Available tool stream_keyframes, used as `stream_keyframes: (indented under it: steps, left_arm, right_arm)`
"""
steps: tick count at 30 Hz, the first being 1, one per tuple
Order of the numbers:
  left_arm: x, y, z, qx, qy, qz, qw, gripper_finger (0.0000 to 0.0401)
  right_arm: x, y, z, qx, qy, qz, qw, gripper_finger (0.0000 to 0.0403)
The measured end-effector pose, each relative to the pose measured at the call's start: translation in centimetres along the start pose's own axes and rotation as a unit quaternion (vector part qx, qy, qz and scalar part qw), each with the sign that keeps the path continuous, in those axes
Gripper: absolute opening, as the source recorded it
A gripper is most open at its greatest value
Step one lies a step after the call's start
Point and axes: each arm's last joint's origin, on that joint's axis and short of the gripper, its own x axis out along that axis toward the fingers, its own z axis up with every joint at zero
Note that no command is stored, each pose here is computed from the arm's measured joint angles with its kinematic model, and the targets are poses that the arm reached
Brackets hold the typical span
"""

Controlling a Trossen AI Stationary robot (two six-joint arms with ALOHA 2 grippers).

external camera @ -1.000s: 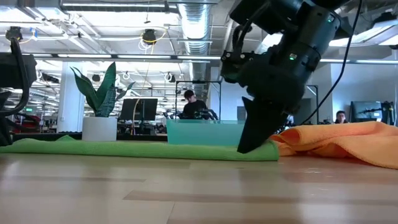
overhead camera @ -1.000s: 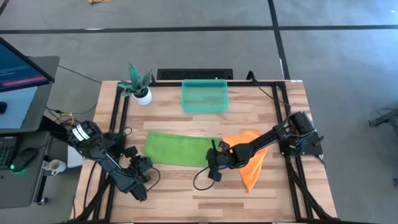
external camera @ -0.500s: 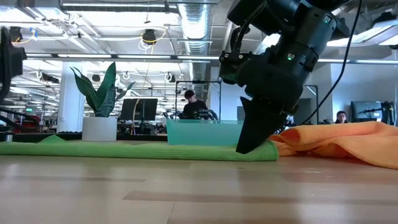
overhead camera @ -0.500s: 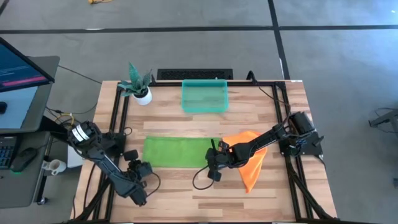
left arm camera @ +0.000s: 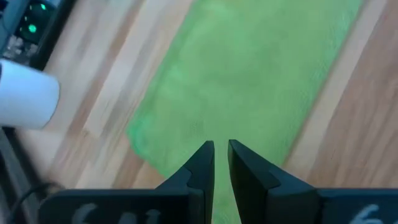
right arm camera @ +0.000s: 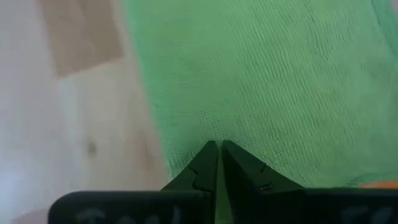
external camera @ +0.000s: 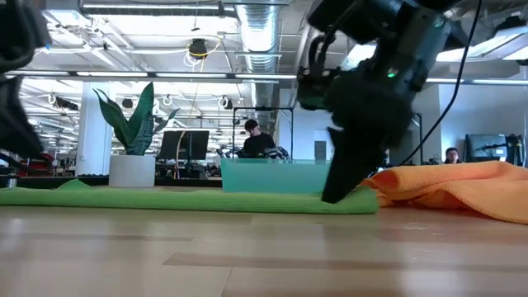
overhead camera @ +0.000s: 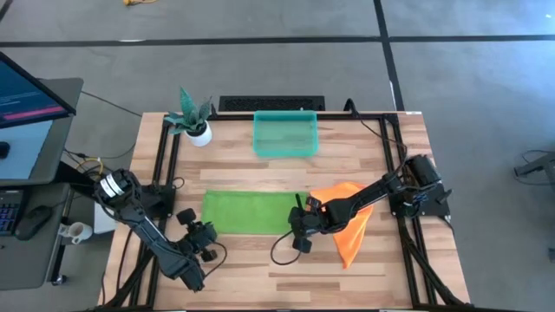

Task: Roll towel into tight, uniform cylinder
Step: Roll the green microfiber towel

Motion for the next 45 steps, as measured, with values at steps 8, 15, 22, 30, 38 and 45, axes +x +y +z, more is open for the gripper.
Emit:
stream_keyframes:
  steps: [8, 15, 22, 30, 38, 45]
  left_arm:
    - [1.4, -0.8, 2.0, -0.069, -0.048, -0.018, 0.996, 0.0039]
    - [3.9, -0.5, 4.5, -0.104, -0.029, -0.002, 0.994, 0.0039]
    - [5.9, -0.9, 6.9, -0.12, -0.031, -0.031, 0.992, 0.0039]
    - [7.3, -1.2, 8.7, -0.132, -0.019, -0.07, 0.989, 0.0039]
    - [7.5, -1.5, 9.0, -0.114, 0.006, -0.109, 0.987, 0.0039]
    - [7.4, -1.7, 8.9, -0.11, 0.035, -0.14, 0.983, 0.0039]
  right_arm:
    - [-3.2, -0.6, 0.8, -0.031, -0.023, -0.015, 0.999, 0.0049]
    - [-8.0, -2.8, 2.0, -0.05, -0.052, -0.031, 0.997, 0.0049]
    - [-13.7, -5.6, 3.2, -0.019, -0.16, -0.118, 0.98, 0.0049]
    - [-14.7, -6.1, 3.4, 0.008, -0.191, -0.154, 0.969, 0.0049]
    - [-12.7, -5.6, 2.7, -0.022, -0.141, -0.165, 0.976, 0.0049]
    - [-12.5, -5.8, 2.8, -0.017, -0.137, -0.168, 0.976, 0.0049]
